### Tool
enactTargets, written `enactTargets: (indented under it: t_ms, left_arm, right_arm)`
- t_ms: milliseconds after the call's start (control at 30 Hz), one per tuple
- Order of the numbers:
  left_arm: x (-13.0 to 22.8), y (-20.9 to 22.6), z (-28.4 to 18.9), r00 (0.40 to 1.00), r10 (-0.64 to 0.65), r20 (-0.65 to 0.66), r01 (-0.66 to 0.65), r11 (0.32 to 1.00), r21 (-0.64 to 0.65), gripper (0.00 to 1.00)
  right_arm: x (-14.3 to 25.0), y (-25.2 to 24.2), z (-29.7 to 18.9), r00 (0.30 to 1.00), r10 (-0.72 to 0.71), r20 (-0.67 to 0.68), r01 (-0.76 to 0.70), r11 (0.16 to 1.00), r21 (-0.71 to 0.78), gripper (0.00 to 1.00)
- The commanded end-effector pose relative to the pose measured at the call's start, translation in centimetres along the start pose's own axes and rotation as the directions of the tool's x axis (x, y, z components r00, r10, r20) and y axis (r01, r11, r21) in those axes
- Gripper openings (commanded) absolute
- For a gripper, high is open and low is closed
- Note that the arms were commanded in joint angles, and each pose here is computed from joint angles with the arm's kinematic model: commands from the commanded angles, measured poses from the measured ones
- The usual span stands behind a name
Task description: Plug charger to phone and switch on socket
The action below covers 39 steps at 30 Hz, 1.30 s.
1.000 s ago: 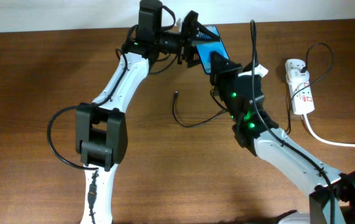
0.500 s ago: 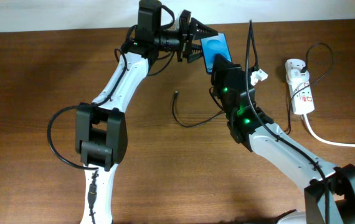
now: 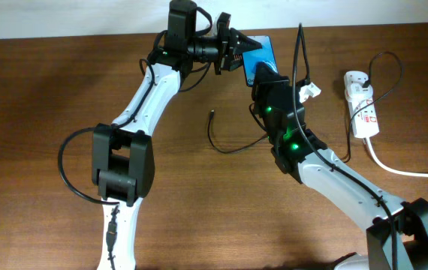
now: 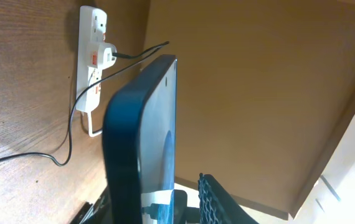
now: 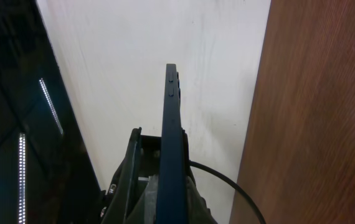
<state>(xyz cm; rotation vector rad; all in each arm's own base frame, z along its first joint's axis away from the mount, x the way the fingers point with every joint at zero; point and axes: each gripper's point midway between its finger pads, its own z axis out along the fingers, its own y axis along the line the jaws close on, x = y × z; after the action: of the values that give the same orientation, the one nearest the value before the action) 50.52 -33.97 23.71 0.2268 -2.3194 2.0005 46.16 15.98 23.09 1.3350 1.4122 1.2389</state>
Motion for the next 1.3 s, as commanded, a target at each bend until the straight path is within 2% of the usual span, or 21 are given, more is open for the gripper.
enactTargets:
  t_ms: [0,200,333,400,467,500,633,667,767,867,900,933,967,1033,1067,1100,1167,1233,1267]
  left_arm:
    - [0.5,-0.6,0.7,1.000,0.024,-0.013,-0.024,1.000,0.006,0.24]
    - [0.5,-0.6,0.7,1.000,0.023,-0.013,-0.023,1.000,0.006,0.01]
    - [0.5,-0.6,0.7,1.000,0.024,-0.013,-0.024,1.000,0.006,0.00]
    - [0.2,-0.6,0.2,1.000,0.022,-0.006,-0.022,1.000,0.008,0.00]
    - [-0.6,-0.6,-1.2,1.000,0.023,0.008,-0.023,1.000,0.015,0.00]
    - [-1.3,-0.6,-2.3,0.999,0.028,0.024,-0.028,0.999,0.019,0.00]
    - [-3.1,-0.4,-5.5,0.996,0.047,0.072,-0.049,0.998,0.028,0.00]
    - [-3.8,-0.4,-6.7,0.991,0.094,0.095,-0.097,0.995,0.026,0.00]
    - [-5.2,-0.3,-11.5,0.974,0.190,0.125,-0.196,0.980,0.039,0.00]
    - [-5.8,0.0,-16.4,0.932,0.334,0.140,-0.343,0.938,0.049,0.00]
    - [-6.2,0.6,-18.4,0.936,0.314,0.160,-0.324,0.945,0.044,0.00]
    - [-6.6,1.3,-20.4,0.932,0.311,0.184,-0.323,0.946,0.036,0.00]
    - [-6.9,2.0,-22.1,0.927,0.312,0.208,-0.323,0.946,0.023,0.00]
    - [-7.1,3.7,-25.0,0.906,0.342,0.252,-0.347,0.937,-0.022,0.00]
    - [-7.4,5.1,-26.1,0.889,0.365,0.276,-0.358,0.931,-0.075,0.00]
    - [-7.8,7.8,-27.2,0.883,0.354,0.309,-0.307,0.933,-0.189,0.00]
    - [-7.6,10.2,-27.6,0.884,0.355,0.304,-0.269,0.918,-0.291,0.00]
    - [-6.6,11.1,-28.3,0.879,0.387,0.279,-0.257,0.877,-0.407,0.00]
    - [-5.8,10.0,-29.4,0.853,0.444,0.273,-0.261,0.817,-0.514,0.00]
  right_arm:
    - [2.9,0.1,-0.2,0.994,-0.018,-0.109,0.018,1.000,0.003,0.04]
    - [3.2,0.1,-0.3,0.992,-0.018,-0.126,0.018,1.000,0.005,0.04]
    - [3.2,0.1,-0.3,0.991,-0.018,-0.130,0.018,1.000,0.006,0.04]
    - [3.2,0.1,-0.3,0.992,-0.018,-0.128,0.019,1.000,0.007,0.14]
    - [3.1,0.1,-0.3,0.992,-0.018,-0.128,0.019,1.000,0.007,0.15]
    - [3.1,-0.2,-0.3,0.992,-0.021,-0.126,0.023,1.000,0.018,0.21]
    - [3.0,-0.4,-0.3,0.992,-0.026,-0.124,0.030,0.999,0.027,0.34]
    - [2.9,-0.4,-0.2,0.991,-0.054,-0.123,0.058,0.998,0.023,0.36]
    - [3.9,-1.9,-0.5,0.945,-0.249,-0.211,0.263,0.964,0.043,0.47]
    - [5.6,-3.8,-1.5,0.867,-0.355,-0.350,0.397,0.916,0.056,0.50]
    - [6.9,-4.3,-2.1,0.778,-0.460,-0.428,0.507,0.862,-0.005,0.52]
    - [8.3,-6.3,-3.4,0.618,-0.568,-0.543,0.635,0.768,-0.081,0.52]
    - [8.3,-8.1,-4.1,0.556,-0.582,-0.594,0.684,0.726,-0.071,0.52]
    - [7.0,-12.7,-6.1,0.487,-0.530,-0.694,0.765,0.643,0.045,0.55]
    - [6.4,-14.1,-7.0,0.398,-0.552,-0.733,0.825,0.565,0.022,0.56]
    - [6.6,-15.0,-8.0,0.313,-0.557,-0.770,0.852,0.523,-0.033,0.58]
    - [7.8,-14.7,-8.7,0.210,-0.578,-0.788,0.847,0.510,-0.148,0.64]
    - [7.8,-14.3,-9.3,0.118,-0.598,-0.793,0.867,0.452,-0.211,0.67]
    - [7.6,-13.7,-9.8,0.057,-0.591,-0.805,0.883,0.406,-0.236,0.67]
